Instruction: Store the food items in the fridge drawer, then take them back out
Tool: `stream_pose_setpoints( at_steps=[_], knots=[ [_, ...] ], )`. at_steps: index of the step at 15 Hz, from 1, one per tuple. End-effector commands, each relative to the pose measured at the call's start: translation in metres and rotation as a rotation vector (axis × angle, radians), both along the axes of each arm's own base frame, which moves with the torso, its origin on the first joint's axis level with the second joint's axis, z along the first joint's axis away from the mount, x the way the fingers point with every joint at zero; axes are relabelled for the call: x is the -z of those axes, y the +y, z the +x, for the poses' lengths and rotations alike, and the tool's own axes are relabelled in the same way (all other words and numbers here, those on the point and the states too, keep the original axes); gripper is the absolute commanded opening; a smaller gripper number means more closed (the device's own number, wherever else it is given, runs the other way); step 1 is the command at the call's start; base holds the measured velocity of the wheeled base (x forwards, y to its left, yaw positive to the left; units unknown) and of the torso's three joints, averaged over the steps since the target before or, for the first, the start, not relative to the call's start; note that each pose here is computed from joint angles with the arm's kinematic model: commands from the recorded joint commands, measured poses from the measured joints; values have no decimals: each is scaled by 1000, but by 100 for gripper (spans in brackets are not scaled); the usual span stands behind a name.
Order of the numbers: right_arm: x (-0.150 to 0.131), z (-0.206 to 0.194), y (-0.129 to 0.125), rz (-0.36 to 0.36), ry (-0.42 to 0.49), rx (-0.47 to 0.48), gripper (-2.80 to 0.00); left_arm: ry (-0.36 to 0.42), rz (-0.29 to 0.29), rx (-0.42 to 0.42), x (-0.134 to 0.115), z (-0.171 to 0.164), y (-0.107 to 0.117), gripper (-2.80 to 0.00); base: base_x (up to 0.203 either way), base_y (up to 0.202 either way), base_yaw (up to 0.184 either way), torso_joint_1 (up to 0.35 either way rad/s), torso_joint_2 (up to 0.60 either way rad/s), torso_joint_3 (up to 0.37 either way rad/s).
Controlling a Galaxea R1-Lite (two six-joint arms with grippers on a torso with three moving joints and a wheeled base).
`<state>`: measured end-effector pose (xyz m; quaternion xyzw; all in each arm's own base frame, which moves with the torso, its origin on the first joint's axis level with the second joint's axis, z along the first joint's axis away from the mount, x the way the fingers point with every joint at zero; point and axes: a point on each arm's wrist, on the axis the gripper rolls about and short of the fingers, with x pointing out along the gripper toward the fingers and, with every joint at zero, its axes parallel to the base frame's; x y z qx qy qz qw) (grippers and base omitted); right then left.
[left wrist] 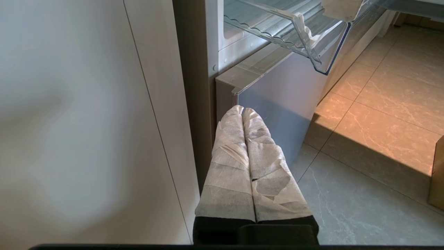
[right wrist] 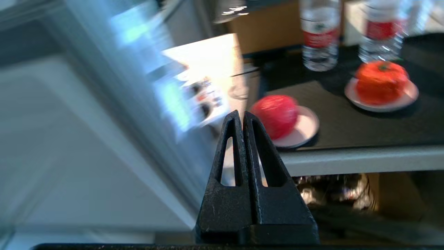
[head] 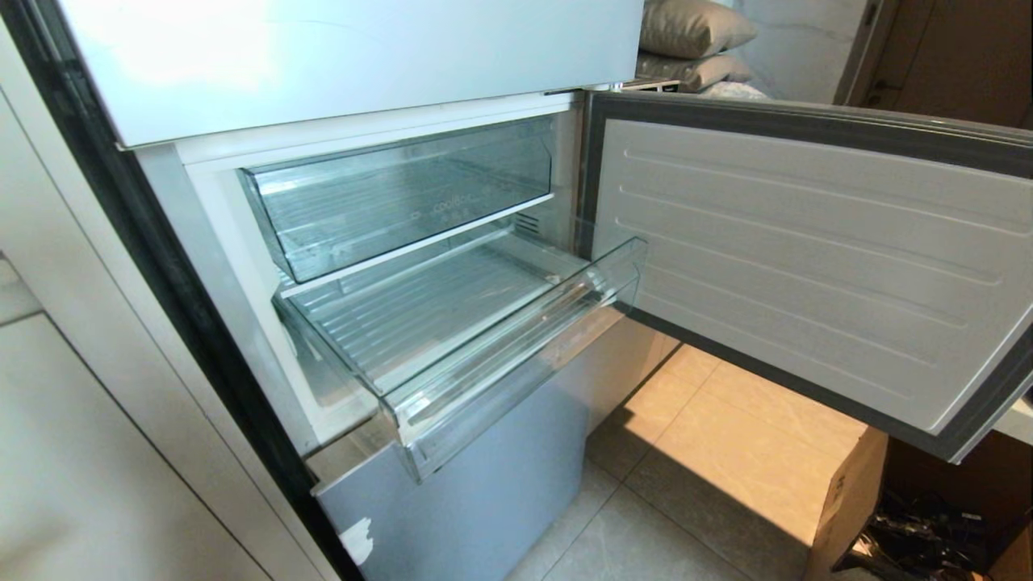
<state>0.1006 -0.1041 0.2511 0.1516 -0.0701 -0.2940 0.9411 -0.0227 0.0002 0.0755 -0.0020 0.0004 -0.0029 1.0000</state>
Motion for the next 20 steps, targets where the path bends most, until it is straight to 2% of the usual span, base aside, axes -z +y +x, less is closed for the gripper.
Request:
stream_pose_setpoints(
  at_steps=[1, 3, 5, 7, 9, 11, 12, 14, 15, 17, 20],
  knots=[
    [-2, -24, 57, -133, -56, -139, -280, 1, -1, 0, 0, 0, 0, -280, 0, 0, 0, 0, 0, 0],
    [13, -42, 88, -158, -36, -327, -280, 1, -1, 0, 0, 0, 0, -280, 0, 0, 0, 0, 0, 0],
    [44, -64, 101, -175, 23, -474, -280, 1, -1, 0, 0, 0, 0, -280, 0, 0, 0, 0, 0, 0],
    [99, -74, 103, -167, 174, -566, -280, 1, -1, -1, 0, 0, 0, -280, 0, 0, 0, 0, 0, 0],
    [140, -88, 103, -173, 220, -624, -280, 1, -1, -1, 0, 0, 0, -280, 0, 0, 0, 0, 0, 0],
    [157, -99, 103, -174, 236, -670, -280, 0, -1, 0, 0, 0, 0, -280, 0, 0, 0, 0, 0, 0],
    [160, -100, 103, -191, 252, -654, -280, 1, -1, 0, 0, 0, 0, -280, 0, 0, 0, 0, 0, 0],
    [171, -106, 104, -277, 357, -619, -280, 1, -1, 0, 0, 0, 0, -280, 0, 0, 0, 0, 0, 0],
    [172, -107, 104, -317, 369, -617, -280, 1, -1, 0, 0, 0, 0, -280, 0, 0, 0, 0, 0, 0],
    [172, -109, 104, -302, 334, -613, -280, 1, -1, 0, 0, 0, 0, -280, 0, 0, 0, 0, 0, 0],
    [175, -123, 104, -347, 164, -593, -280, 1, -1, -1, 0, 0, 0, -280, 0, 0, 0, 0, 0, 0]
  ],
)
